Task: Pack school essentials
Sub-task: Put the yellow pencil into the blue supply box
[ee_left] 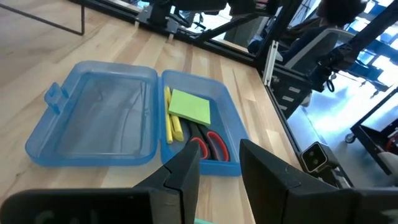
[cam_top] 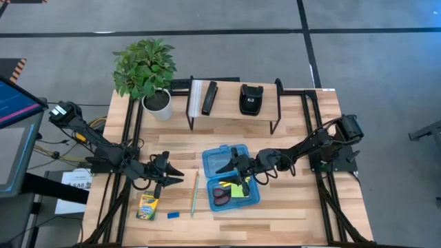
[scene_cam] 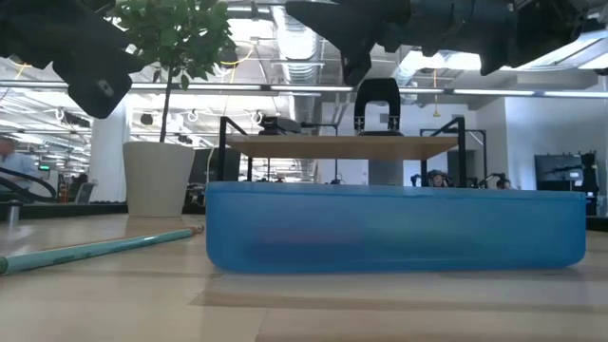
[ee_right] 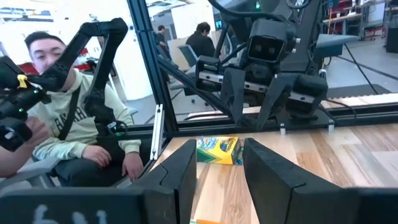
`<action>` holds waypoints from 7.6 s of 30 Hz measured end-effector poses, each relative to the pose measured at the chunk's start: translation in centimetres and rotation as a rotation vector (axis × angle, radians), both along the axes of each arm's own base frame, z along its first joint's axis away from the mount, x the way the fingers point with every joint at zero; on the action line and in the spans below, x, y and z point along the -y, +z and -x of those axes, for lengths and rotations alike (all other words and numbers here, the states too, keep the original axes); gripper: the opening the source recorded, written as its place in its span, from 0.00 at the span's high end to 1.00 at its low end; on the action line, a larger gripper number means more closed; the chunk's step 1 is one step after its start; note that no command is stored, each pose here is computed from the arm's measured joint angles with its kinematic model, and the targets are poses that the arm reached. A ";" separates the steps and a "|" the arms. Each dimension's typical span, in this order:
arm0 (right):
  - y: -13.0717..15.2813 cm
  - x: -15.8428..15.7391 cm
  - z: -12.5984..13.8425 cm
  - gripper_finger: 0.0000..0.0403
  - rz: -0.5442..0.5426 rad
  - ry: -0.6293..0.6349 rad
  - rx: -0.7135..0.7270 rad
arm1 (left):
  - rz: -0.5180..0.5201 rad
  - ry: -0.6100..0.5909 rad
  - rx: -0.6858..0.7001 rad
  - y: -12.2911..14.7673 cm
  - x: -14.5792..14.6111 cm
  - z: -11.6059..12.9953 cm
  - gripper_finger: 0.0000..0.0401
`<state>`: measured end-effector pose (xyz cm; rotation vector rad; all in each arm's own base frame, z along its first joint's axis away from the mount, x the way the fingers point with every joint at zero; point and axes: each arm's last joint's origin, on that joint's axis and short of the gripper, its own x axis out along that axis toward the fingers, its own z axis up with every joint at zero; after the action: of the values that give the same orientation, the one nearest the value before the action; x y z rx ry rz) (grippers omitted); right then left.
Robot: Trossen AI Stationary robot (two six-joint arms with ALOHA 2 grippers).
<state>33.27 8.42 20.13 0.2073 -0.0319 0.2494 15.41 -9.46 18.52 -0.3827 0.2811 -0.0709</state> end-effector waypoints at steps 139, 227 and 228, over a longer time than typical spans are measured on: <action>0.5 -0.8 -0.2 0.67 -0.004 0.020 0.011 | 0.039 0.471 -0.882 -5.0 7.3 -11.4 0.68; 9.5 -3.8 9.2 0.67 0.201 -0.108 -0.051 | -0.118 -0.113 -0.551 0.8 4.0 -26.5 0.85; 9.5 -3.8 9.2 0.67 0.201 -0.108 -0.051 | -0.118 -0.113 -0.552 0.8 4.0 -26.5 0.82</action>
<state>24.10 12.22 29.65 0.0115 0.0321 0.1382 41.87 -13.45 19.28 -0.2628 0.8488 -0.0583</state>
